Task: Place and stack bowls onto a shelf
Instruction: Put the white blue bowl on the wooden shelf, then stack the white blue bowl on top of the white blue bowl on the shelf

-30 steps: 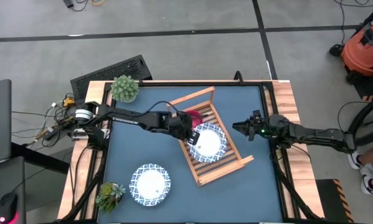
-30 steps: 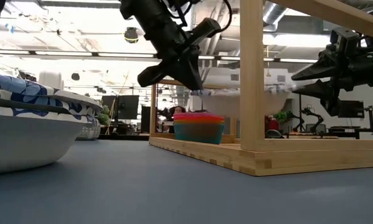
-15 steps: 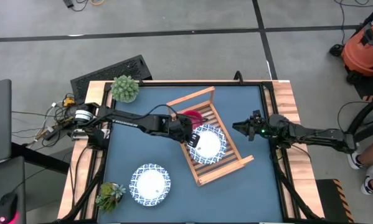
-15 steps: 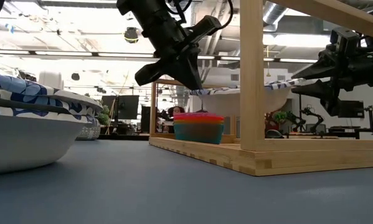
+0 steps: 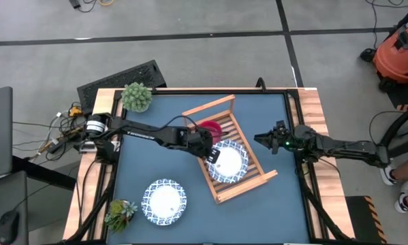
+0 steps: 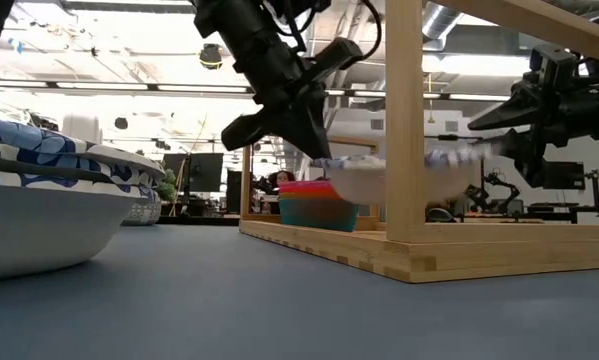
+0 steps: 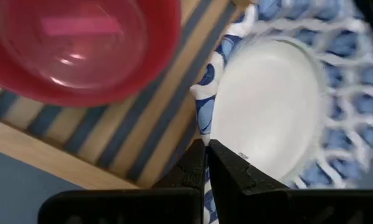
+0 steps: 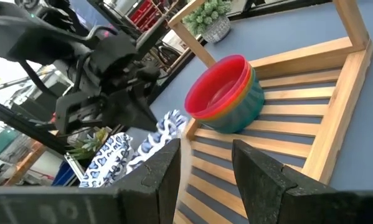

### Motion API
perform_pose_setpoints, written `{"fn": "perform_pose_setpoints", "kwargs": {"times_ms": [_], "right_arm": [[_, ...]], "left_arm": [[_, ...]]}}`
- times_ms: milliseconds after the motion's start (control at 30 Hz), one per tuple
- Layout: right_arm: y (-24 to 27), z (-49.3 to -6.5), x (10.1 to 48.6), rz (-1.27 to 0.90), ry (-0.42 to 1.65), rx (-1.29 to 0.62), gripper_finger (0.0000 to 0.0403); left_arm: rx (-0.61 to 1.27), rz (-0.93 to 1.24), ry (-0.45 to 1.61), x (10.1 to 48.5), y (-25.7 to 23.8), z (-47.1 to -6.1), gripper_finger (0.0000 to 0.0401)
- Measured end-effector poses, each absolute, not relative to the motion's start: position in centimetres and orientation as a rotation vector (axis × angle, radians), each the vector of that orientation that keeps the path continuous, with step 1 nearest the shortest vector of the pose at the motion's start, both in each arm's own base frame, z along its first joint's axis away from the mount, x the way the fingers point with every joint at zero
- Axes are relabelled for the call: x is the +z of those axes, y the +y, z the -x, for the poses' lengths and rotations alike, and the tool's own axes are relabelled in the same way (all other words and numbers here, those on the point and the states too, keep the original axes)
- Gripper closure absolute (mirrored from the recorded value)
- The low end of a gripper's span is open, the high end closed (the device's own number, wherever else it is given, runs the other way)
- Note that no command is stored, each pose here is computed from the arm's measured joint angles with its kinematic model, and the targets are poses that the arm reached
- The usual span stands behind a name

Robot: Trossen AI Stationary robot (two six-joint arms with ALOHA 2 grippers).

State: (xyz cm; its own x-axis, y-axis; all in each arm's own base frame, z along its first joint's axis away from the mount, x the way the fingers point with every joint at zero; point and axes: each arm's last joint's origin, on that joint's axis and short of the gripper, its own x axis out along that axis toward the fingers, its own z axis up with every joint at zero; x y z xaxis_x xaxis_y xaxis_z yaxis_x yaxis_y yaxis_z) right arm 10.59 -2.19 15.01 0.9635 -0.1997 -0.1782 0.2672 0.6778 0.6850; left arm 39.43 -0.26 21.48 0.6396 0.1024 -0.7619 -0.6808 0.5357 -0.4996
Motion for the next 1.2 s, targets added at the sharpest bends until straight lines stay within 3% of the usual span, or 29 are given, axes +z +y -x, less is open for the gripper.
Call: {"fn": "perform_pose_setpoints", "kwargs": {"times_ms": [333, 733, 833, 1033, 1200], "right_arm": [[-2.2, -10.6, 15.0, -0.781, 0.095, -0.263, 0.0232], [-2.2, -10.6, 15.0, -0.776, 0.096, -0.263, 0.0232], [-2.2, -10.6, 15.0, -0.776, 0.095, -0.263, 0.0232], [-2.2, -10.6, 15.0, -0.766, 0.097, -0.262, 0.0232], [-2.2, -10.6, 15.0, -0.765, 0.096, -0.262, 0.0232]], "left_arm": [[0.482, 0.913, 0.815, 20.4, -0.2, -39.7, 0.0384], [0.471, 0.851, 0.779, 20.6, 0.2, -39.9, 0.0292], [0.396, 0.838, 0.824, 20.8, 0.5, -39.7, 0.0272], [0.260, 0.736, 0.932, 23.0, 0.5, -37.7, 0.0259], [0.259, 0.583, 0.997, 26.4, 0.6, -34.2, 0.0259]]}}
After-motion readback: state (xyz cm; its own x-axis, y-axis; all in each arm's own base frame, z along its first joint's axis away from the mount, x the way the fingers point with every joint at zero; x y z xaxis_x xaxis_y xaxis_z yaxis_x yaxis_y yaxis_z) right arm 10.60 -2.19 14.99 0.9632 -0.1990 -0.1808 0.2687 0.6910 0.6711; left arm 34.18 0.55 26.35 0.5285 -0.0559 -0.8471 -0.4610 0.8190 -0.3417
